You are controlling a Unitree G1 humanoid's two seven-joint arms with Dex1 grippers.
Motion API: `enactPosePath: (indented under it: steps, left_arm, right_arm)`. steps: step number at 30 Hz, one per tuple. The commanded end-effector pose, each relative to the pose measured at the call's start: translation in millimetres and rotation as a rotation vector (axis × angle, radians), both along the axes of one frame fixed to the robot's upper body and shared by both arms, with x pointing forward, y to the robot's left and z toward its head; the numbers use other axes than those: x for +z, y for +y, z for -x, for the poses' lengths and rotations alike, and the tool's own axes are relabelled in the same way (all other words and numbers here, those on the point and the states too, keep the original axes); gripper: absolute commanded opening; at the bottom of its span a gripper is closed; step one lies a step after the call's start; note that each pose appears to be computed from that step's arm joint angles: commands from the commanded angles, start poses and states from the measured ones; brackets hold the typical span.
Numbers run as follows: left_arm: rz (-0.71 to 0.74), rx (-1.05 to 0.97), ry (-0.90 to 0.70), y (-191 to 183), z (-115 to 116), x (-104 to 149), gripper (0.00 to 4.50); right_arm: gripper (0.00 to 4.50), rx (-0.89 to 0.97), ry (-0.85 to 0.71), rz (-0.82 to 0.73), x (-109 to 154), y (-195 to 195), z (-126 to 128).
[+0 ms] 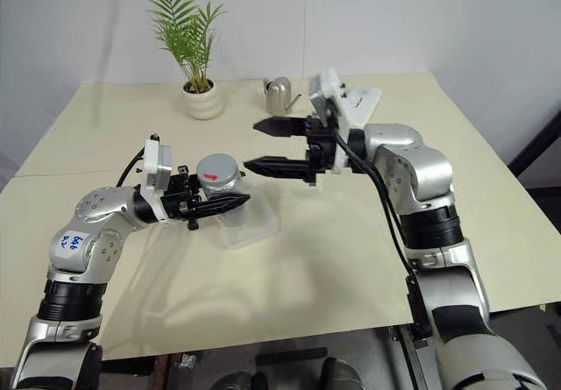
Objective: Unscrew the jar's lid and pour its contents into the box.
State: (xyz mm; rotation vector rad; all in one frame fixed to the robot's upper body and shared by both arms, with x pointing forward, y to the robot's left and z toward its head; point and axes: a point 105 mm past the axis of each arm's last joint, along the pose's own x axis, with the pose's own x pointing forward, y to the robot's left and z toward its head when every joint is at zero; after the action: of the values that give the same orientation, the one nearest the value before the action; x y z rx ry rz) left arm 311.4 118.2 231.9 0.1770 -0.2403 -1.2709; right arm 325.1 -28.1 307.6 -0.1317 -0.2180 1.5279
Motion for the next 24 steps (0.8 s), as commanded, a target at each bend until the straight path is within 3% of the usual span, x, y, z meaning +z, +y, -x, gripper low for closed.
enactPosePath:
  steps: [1,8,19,22,24]
  left_arm:
    - [0.000,-0.011,-0.048,-2,6,7,1.97]
    - [0.003,-0.015,-0.043,-3,6,6,1.97]
    - [0.006,-0.010,-0.040,-4,6,5,1.97]
    - [0.006,-0.009,-0.041,-4,6,5,1.97]
    - [0.006,-0.009,-0.041,-4,6,6,1.97]
  right_arm:
    - [4.47,0.022,-0.035,0.022,4,16,12]
    - [4.47,0.058,-0.046,0.107,-15,40,21]
    - [4.47,0.049,-0.051,0.086,-14,43,20]
    - [3.90,0.056,-0.053,0.047,-7,44,21]
    - [3.19,0.079,-0.049,0.014,-1,45,26]
